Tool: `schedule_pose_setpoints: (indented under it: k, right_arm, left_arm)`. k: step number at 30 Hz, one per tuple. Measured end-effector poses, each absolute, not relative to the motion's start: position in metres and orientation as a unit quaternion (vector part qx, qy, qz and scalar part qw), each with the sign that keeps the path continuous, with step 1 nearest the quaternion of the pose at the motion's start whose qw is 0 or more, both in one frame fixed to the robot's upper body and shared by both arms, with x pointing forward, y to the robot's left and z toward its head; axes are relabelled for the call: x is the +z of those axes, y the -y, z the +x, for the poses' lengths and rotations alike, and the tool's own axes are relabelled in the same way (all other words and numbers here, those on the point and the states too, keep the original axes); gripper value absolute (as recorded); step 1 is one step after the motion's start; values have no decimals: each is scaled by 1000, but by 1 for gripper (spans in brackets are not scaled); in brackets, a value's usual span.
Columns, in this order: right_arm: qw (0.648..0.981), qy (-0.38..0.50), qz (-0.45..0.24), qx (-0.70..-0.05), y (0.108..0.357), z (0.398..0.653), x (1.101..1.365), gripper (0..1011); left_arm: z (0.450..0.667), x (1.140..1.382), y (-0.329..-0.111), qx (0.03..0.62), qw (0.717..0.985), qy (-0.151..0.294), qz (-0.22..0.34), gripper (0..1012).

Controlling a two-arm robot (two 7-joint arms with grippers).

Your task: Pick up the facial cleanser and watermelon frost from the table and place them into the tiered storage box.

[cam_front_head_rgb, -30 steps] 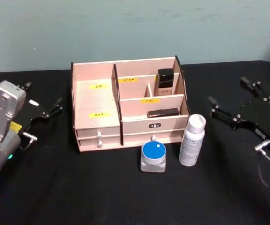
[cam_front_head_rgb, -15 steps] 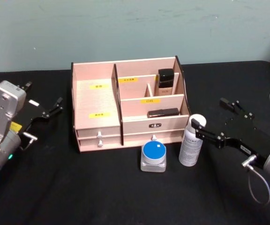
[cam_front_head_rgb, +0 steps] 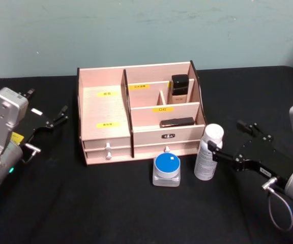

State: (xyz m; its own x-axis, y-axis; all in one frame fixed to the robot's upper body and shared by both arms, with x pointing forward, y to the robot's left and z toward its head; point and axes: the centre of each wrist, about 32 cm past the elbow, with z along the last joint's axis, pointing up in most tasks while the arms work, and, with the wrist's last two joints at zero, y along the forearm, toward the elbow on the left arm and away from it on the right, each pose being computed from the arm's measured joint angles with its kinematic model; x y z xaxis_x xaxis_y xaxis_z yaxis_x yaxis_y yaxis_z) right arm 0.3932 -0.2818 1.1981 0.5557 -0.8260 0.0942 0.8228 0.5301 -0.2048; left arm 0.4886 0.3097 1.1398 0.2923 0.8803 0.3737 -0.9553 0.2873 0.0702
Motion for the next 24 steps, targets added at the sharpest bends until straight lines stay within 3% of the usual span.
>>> schedule_pose_setpoints:
  k: [24]
  right_arm:
    - [882,-52,-130,-451,286,414,1177,1002]
  left_arm:
    - [489,1140,-310,580,791,132,142,1010]
